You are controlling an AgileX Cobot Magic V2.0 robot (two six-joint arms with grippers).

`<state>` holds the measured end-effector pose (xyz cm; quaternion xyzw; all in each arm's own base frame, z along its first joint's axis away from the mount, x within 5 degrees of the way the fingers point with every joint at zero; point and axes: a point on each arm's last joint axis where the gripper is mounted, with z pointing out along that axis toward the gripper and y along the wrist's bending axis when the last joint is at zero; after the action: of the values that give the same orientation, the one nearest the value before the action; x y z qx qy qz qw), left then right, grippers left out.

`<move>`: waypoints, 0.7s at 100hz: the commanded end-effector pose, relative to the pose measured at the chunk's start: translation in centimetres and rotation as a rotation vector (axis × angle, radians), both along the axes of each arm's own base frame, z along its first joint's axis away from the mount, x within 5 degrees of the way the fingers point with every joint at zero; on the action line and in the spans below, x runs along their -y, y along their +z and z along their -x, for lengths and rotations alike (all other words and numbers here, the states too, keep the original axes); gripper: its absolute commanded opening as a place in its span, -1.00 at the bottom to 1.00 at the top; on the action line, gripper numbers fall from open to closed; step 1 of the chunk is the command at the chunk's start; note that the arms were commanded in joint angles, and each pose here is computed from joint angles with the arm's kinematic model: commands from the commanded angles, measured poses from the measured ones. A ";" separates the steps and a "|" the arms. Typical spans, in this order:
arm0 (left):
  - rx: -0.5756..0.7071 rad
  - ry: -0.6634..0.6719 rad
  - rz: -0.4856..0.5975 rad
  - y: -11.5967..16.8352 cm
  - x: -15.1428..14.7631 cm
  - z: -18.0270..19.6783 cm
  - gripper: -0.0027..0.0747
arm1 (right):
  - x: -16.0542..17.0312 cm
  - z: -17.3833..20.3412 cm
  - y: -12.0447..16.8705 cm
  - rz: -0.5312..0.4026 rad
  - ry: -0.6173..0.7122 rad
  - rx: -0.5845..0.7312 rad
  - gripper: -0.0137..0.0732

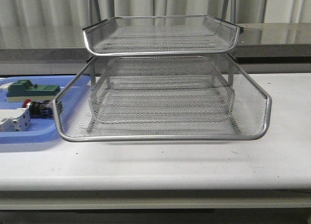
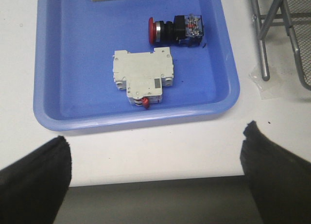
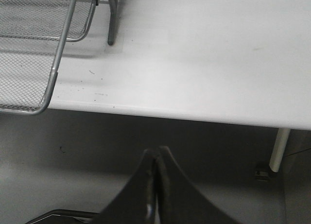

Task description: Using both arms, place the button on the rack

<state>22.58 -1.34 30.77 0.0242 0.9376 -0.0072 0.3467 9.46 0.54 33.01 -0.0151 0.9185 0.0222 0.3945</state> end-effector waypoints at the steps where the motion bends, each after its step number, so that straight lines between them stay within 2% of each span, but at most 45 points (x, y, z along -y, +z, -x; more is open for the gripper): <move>1: 0.104 -0.001 0.023 1.8 0.2 -0.3 0.81 | 0.1 -0.2 1.4 0.008 -0.009 0.086 -0.85; 14: 0.113 -0.002 0.023 1.9 0.2 -0.4 0.74 | 0.1 -0.2 1.4 0.008 -0.009 0.086 -0.85; 29: 0.143 -0.037 -0.015 3.4 0.2 -1.8 0.72 | 0.1 -0.2 1.4 0.008 -0.009 0.086 -0.85; 50: 0.135 -0.152 -0.128 5.8 0.5 -6.5 0.72 | 0.1 -0.2 1.4 0.008 -0.009 0.086 -0.85; 70: 0.046 -0.320 -0.264 6.1 0.9 -11.9 0.72 | 0.1 -0.2 1.4 0.008 -0.009 0.086 -0.85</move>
<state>33.00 -2.05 34.89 0.1828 0.9245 0.0474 0.3311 9.46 0.53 33.01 -0.0153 0.9185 0.0215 0.3945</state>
